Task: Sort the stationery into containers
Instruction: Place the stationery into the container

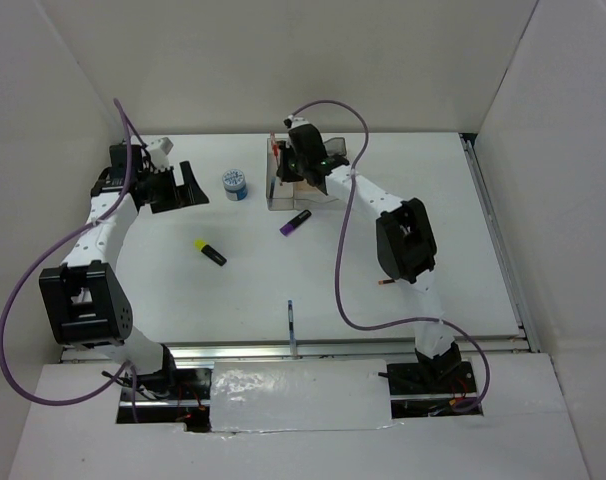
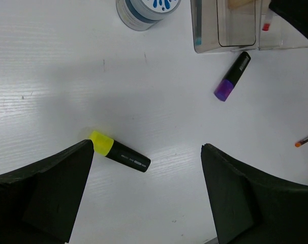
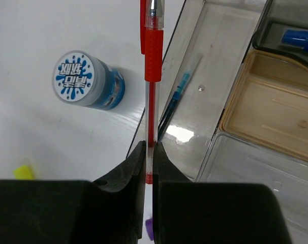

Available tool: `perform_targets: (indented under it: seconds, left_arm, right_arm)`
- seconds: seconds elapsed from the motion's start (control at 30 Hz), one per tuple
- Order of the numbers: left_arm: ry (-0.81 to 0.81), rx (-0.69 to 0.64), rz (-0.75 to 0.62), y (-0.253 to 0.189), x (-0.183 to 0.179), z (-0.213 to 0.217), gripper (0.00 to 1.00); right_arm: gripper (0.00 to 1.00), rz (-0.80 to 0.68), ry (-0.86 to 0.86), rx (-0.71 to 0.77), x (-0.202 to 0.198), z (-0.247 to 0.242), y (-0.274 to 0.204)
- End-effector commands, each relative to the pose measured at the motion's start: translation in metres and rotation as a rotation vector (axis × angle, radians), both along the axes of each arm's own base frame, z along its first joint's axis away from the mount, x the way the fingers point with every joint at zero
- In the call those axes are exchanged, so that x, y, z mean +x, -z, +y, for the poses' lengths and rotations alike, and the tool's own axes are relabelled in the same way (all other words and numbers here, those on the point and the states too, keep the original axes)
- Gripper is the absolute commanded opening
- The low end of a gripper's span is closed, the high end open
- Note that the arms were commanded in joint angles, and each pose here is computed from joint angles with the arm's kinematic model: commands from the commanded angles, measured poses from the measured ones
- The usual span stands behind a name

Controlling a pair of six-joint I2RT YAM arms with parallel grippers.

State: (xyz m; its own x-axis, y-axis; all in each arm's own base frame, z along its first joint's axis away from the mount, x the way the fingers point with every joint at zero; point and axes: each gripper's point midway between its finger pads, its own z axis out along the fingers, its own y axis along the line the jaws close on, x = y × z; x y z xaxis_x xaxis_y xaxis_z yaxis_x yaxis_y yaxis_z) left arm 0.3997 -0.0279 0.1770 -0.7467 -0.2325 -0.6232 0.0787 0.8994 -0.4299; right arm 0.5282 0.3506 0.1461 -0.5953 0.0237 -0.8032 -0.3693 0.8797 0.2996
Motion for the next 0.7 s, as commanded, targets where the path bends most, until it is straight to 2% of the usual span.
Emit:
perform_targets:
  seconds: [0.0,0.1,0.13,0.27,0.3,0.53,0.67]
  left_arm:
    - [0.03,-0.015,-0.064,-0.017,0.0,-0.002,0.99]
    - [0.025,-0.018,-0.056,-0.014,-0.002,-0.001,0.99]
    - [0.03,-0.017,-0.057,-0.013,-0.003,-0.002,0.99]
    - [0.039,-0.019,-0.06,-0.012,-0.006,-0.003,0.99]
    - [0.041,-0.022,-0.058,-0.011,-0.006,-0.003,0.99]
    - [0.071,-0.031,-0.066,-0.013,-0.008,-0.007,0.99]
    - [0.192,-0.024,-0.155,-0.031,-0.015,-0.022,0.99]
  right_arm:
    - [0.0,-0.1,0.011,0.051,0.019,0.011,-0.028]
    - [0.0,-0.083,0.025,0.045,0.023,0.009,-0.017]
    - [0.04,-0.081,0.023,0.044,0.022,0.009,-0.015]
    - [0.31,-0.068,0.031,0.038,0.025,0.007,-0.005]
    - [0.34,-0.067,0.031,0.039,0.025,0.007,-0.004]
    - [0.44,-0.084,0.026,0.041,0.02,0.004,-0.021]
    - [0.45,-0.051,0.063,0.067,0.005,-0.02,-0.052]
